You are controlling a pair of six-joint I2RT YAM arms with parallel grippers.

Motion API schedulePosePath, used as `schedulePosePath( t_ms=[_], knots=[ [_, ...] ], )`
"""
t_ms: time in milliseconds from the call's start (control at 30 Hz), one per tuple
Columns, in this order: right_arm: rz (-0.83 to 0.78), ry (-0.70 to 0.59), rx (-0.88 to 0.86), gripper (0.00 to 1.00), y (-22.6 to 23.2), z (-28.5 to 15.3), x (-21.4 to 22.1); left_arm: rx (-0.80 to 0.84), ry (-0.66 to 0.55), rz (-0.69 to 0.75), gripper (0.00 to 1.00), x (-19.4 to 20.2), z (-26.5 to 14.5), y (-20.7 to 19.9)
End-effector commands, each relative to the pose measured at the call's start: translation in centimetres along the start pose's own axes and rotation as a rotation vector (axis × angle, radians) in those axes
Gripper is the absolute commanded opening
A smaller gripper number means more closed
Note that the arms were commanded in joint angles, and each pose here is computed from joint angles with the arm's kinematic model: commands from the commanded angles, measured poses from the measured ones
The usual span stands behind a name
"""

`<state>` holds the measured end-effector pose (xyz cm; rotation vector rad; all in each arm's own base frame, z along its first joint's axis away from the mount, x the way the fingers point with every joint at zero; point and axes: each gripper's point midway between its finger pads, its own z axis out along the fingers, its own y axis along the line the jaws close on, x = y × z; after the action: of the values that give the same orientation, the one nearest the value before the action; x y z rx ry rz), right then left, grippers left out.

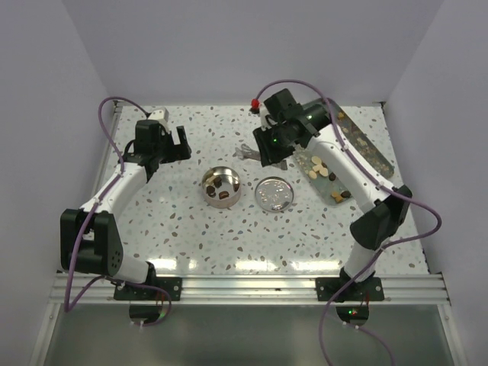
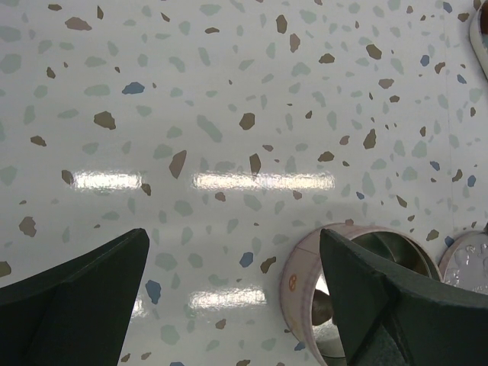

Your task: Pack the chocolate

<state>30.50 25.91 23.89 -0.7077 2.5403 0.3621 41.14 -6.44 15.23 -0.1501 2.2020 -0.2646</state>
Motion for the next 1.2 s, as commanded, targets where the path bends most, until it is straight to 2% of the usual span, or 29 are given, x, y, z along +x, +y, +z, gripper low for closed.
schedulePosePath(
  t_ms=[0,133,333,600,1167],
  knots=[
    [0.131,-0.107,0.123,0.36,-7.6,-2.7,-1.6,0.010,-0.037,0.010,1.00,-1.2,-0.3,-0.6],
    [0.247,-0.089,0.269,0.36,-15.6,-3.9,0.8,0.012,-0.030,0.011,1.00,-0.9,-0.1,-0.6],
    [0.395,-0.019,0.407,0.36,-21.6,-4.8,6.5,0.015,-0.034,0.005,1.00,-1.0,0.1,-0.6],
    [0.452,0.050,0.400,0.38,-20.8,-4.5,11.1,0.041,-0.024,0.005,1.00,-1.1,0.9,-1.1],
    [0.457,0.099,0.358,0.43,-20.5,-2.3,12.3,0.041,-0.020,0.006,1.00,-1.1,1.1,-1.4]
  ],
)
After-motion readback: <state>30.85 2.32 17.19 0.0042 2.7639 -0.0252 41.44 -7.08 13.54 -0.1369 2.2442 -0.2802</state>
